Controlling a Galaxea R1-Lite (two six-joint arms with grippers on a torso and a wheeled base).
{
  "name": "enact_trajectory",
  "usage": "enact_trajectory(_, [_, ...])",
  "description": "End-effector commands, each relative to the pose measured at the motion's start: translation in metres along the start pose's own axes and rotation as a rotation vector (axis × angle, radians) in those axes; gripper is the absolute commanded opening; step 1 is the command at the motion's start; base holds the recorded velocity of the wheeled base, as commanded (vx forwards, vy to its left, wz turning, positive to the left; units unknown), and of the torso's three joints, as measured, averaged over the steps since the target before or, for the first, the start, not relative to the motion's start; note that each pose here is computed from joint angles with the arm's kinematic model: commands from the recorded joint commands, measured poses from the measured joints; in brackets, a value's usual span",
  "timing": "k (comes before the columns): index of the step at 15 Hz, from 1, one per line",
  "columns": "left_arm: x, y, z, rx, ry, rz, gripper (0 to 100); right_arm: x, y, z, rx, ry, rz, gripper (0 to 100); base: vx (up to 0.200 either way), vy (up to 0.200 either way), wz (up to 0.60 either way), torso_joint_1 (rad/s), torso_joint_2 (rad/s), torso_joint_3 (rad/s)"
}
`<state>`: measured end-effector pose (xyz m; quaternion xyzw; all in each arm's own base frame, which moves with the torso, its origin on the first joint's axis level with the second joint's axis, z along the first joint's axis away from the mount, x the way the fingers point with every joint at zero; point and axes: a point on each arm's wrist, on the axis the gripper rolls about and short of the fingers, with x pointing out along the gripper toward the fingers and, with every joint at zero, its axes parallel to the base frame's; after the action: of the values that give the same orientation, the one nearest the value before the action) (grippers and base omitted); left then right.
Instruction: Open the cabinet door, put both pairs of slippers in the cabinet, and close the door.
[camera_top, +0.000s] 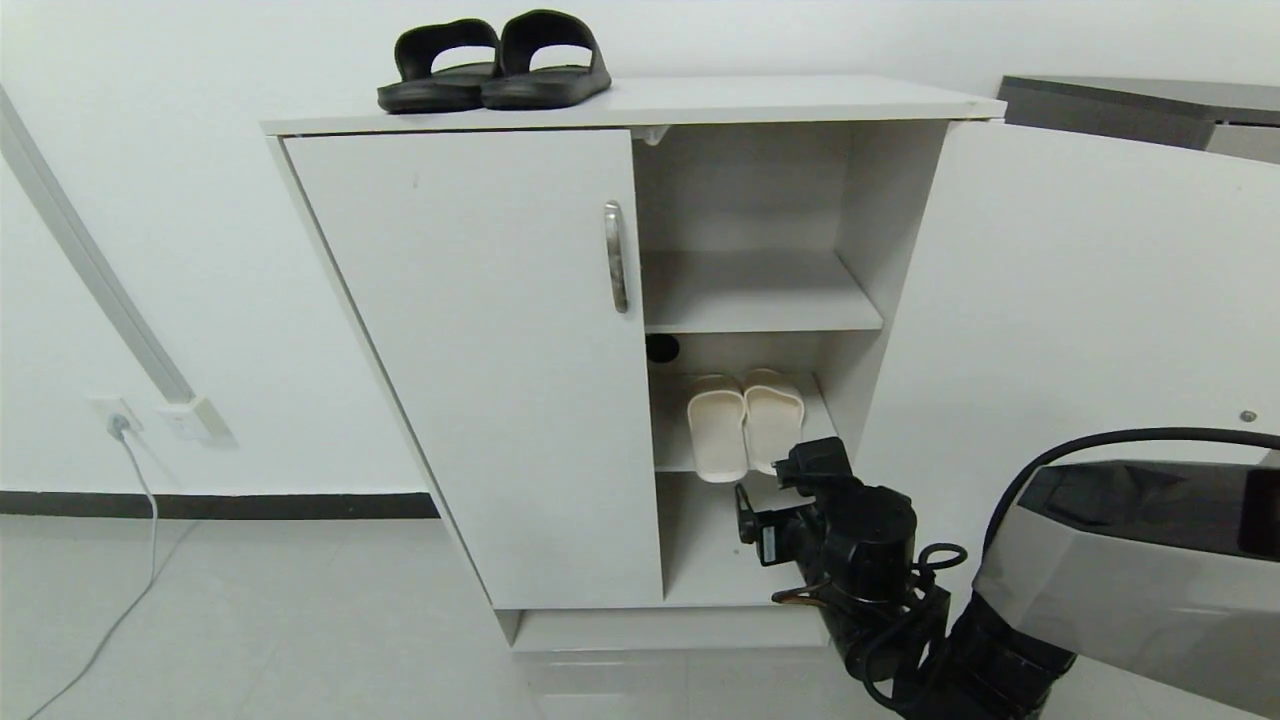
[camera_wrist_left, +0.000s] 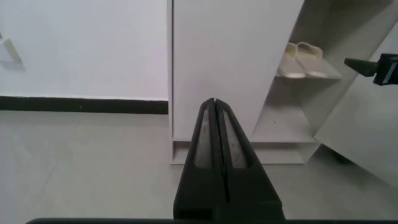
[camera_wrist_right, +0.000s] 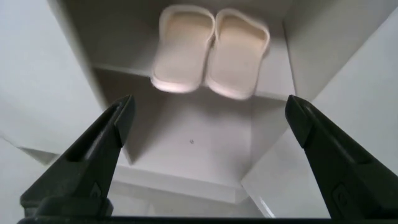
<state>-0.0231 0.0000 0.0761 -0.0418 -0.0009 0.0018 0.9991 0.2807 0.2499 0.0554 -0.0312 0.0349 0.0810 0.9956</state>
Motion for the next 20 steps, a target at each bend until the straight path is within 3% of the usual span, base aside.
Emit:
enact_trajectory(1, [0.0001,0.0000,-0.0001,-0.001,0.002,0.000,0,-0.0007,0.0016,-0.0027,-0.005,0.006,0.005,100,0.000,0.200,0.00,0.017,0.01,0.002])
enact_trajectory(6, [0.0002,0.0000,-0.0001,-0.001,0.003,0.000,0,-0.0007,0.0016,-0.0026,-0.008,0.005,0.005,100,0.000,0.200,0.00,0.003,0.00,0.004])
enact_trajectory(11, [0.0001,0.0000,-0.0001,-0.001,0.002,0.000,0,-0.0025,0.0060,0.0053,-0.007,-0.067,0.049,100,0.000,0.200,0.00,0.003,0.00,-0.001])
enact_trajectory(16, [0.0001,0.0001,-0.0001,-0.001,0.002,-0.002,0,-0.0020,0.0051,0.0057,-0.012,-0.079,0.050,100,0.000,0.200,0.00,0.007,0.00,0.004])
enact_trajectory(20, [0.0001,0.0000,-0.0001,-0.001,0.002,0.000,0,-0.0020,0.0054,0.0047,-0.020,-0.076,0.067,100,0.000,0.000,0.00,0.000,0.00,0.000])
